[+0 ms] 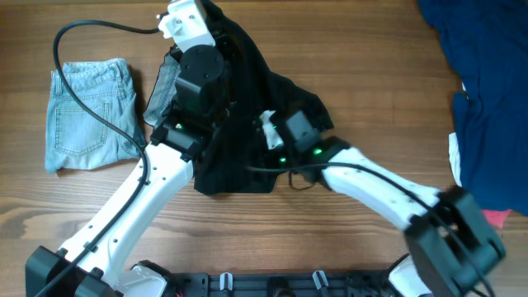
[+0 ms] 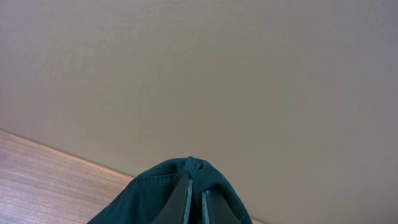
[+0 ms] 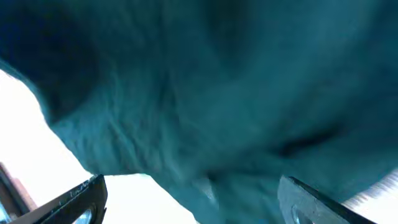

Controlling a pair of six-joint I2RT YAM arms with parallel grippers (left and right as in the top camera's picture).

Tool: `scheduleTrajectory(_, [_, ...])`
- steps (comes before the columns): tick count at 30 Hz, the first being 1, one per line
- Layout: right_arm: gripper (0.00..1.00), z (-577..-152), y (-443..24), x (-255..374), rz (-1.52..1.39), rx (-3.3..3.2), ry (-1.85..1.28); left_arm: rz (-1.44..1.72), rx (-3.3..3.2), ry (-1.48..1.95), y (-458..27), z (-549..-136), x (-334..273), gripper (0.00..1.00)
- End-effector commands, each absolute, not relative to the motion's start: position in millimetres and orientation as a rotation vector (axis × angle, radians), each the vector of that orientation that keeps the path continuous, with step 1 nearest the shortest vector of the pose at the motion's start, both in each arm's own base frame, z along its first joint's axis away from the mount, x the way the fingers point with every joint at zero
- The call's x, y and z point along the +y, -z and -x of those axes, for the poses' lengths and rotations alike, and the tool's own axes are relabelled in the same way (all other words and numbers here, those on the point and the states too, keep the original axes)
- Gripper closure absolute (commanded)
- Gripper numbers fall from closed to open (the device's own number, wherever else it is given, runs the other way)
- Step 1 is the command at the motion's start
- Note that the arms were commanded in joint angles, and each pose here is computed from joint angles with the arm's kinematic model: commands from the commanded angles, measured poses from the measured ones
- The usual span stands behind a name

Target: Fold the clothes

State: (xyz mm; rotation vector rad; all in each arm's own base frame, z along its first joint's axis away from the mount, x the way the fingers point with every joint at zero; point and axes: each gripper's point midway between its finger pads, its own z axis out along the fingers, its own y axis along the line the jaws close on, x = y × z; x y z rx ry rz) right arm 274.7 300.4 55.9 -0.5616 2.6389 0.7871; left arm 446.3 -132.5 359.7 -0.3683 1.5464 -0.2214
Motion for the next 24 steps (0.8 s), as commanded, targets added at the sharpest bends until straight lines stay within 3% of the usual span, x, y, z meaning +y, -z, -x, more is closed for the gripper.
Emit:
scheduleTrajectory(1, [0.14, -262, -19, 314, 0.518, 2.731, -0.813, 0.393, 1.506, 0.229, -378, -446, -128, 0.96])
scheduleTrajectory(2, [0.2, -262, -9, 315, 0.476, 2.76, -0.814, 0.39, 1.518, 0.221, -375, -446, -128, 0.96])
scheduleTrajectory(4, [0.5, -265, -4, 317, 0.456, 2.759, -0.821, 0.384, 1.541, 0.209, -370, -446, -128, 0.96])
scheduleTrajectory(5, [0.57, -268, -6, 320, 0.459, 2.74, -0.83, 0.382, 1.547, 0.205, -368, -446, -128, 0.96])
scheduleTrajectory(6, [0.83, -272, -10, 323, 0.456, 2.714, -0.843, 0.379, 1.558, 0.198, -365, -446, -128, 0.96])
scheduleTrajectory(7, [0.95, -274, -11, 322, 0.451, 2.709, -0.845, 0.377, 1.566, 0.193, -363, -446, -128, 0.96])
scheduleTrajectory(10, [0.96, -275, -22, 309, 0.412, 2.73, -0.828, 0.346, 1.594, 0.073, -357, -445, -118, 0.96])
scheduleTrajectory(13, [0.96, -296, -64, 256, 0.207, 2.708, -0.655, 0.389, 1.616, -0.103, -348, -443, -87, 0.96])
scheduleTrajectory(16, [0.96, -347, -148, 150, -0.171, 2.441, -0.433, 0.411, 1.658, -0.176, -337, -444, -63, 0.96])
scheduleTrajectory(19, [0.96, -402, -201, 53, -0.403, 2.143, -0.316, 0.43, 1.615, -0.133, -346, -452, -54, 0.96])
scheduleTrajectory(20, [0.91, -414, -202, 34, -0.45, 2.102, -0.305, 0.421, 1.611, -0.111, -347, -455, -55, 0.96])
scheduleTrajectory(21, [0.74, -423, -197, 21, -0.477, 2.091, -0.323, 0.408, 1.617, -0.097, -345, -458, -57, 0.96])
scheduleTrajectory(22, [0.3, -428, -187, 17, -0.483, 2.111, -0.368, 0.4, 1.638, -0.105, -338, -460, -59, 0.96])
scheduleTrajectory(23, [0.01, -426, -175, 22, -0.466, 2.162, -0.424, 0.389, 1.664, -0.116, -330, -461, -60, 0.96])
scheduleTrajectory(24, [0.0, -420, -164, 30, -0.42, 2.221, -0.456, 0.365, 1.714, -0.129, -315, -464, -63, 0.96])
